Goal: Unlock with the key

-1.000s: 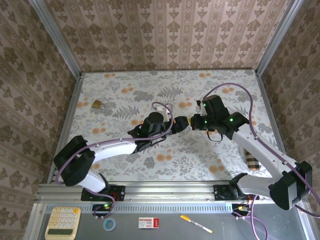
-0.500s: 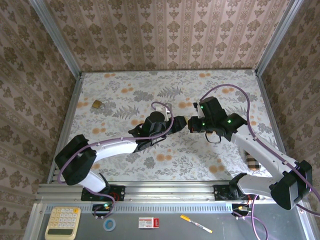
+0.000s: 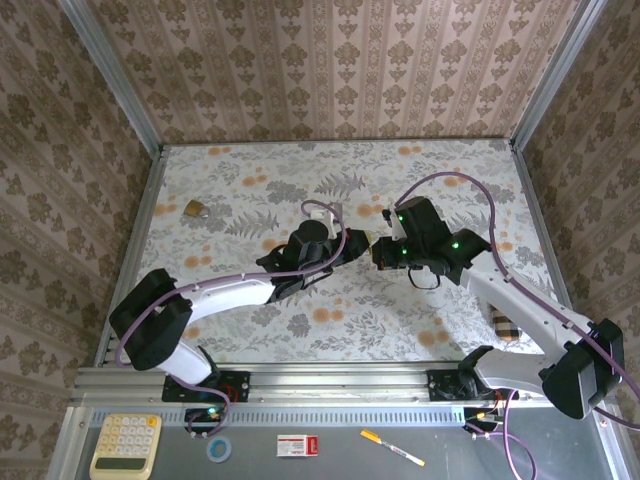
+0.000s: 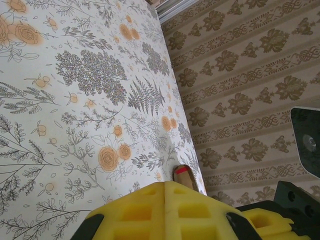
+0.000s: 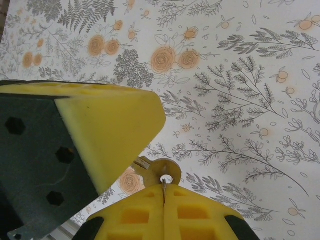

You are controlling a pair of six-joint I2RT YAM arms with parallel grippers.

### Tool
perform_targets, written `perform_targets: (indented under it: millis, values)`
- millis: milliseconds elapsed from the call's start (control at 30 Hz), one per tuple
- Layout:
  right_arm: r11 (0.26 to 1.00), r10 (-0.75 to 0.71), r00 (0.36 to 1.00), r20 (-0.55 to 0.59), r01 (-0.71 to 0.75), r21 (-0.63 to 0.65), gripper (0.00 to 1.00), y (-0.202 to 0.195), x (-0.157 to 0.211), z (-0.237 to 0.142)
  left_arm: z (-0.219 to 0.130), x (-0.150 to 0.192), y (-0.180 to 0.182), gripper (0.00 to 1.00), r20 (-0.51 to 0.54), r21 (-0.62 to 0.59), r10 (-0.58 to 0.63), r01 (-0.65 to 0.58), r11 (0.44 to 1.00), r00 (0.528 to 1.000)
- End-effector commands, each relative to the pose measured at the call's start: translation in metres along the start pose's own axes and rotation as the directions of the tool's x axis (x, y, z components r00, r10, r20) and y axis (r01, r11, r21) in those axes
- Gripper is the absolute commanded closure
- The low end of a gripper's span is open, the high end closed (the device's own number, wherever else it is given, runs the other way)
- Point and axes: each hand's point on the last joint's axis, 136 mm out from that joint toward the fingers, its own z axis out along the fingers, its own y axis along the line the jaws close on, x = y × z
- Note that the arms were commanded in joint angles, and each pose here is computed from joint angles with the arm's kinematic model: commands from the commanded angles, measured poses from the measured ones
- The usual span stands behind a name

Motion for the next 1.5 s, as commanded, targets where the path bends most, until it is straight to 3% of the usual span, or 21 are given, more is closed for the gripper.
perform_targets:
  millis: [0,67,100,267,400,600,800,1067,1467]
  values:
    - [0.997,0.009,0.999,0.047,-0.005,-0.079,1.0,0.01,-0.01,-0.008,-0.009,-0.006,0.001,1.0,0.024,-0.015,0.042,-0.042,0.999,0.999]
    - [0.99,0.033,0.996,0.086,-0.02,-0.143,0.97,0.016,-0.02,-0.012,-0.014,-0.009,-0.003,1.0,0.032,-0.005,0.07,-0.07,0.998,0.997]
    - [0.985,0.044,0.995,0.094,-0.027,-0.169,0.91,0.019,-0.024,-0.014,-0.016,-0.009,-0.005,1.0,0.03,-0.004,0.081,-0.081,0.997,0.996]
    - [0.965,0.066,0.984,0.164,-0.021,-0.261,0.37,0.026,-0.04,-0.028,-0.028,-0.02,-0.001,1.0,0.063,-0.022,0.119,-0.118,0.993,0.991]
    - [0.93,0.116,0.964,0.238,-0.021,-0.367,0.25,0.025,-0.051,-0.043,-0.044,-0.035,0.003,1.0,0.117,-0.045,0.15,-0.146,0.988,0.982]
    - [0.792,0.148,0.941,0.306,0.072,-0.606,0.29,0.054,-0.064,-0.045,-0.067,-0.06,-0.023,1.0,0.239,0.061,0.202,-0.222,0.973,0.95]
    - [0.675,0.174,0.93,0.325,0.128,-0.726,0.4,0.08,-0.072,-0.042,-0.091,-0.072,-0.058,1.0,0.346,0.179,0.227,-0.301,0.937,0.91]
    - [0.627,0.158,0.932,0.326,0.16,-0.762,0.55,0.101,-0.07,-0.039,-0.1,-0.076,-0.066,1.0,0.398,0.222,0.205,-0.31,0.924,0.894]
    - [0.618,0.149,0.942,0.3,0.148,-0.772,0.7,0.105,-0.065,-0.033,-0.1,-0.077,-0.066,1.0,0.409,0.231,0.186,-0.299,0.926,0.893]
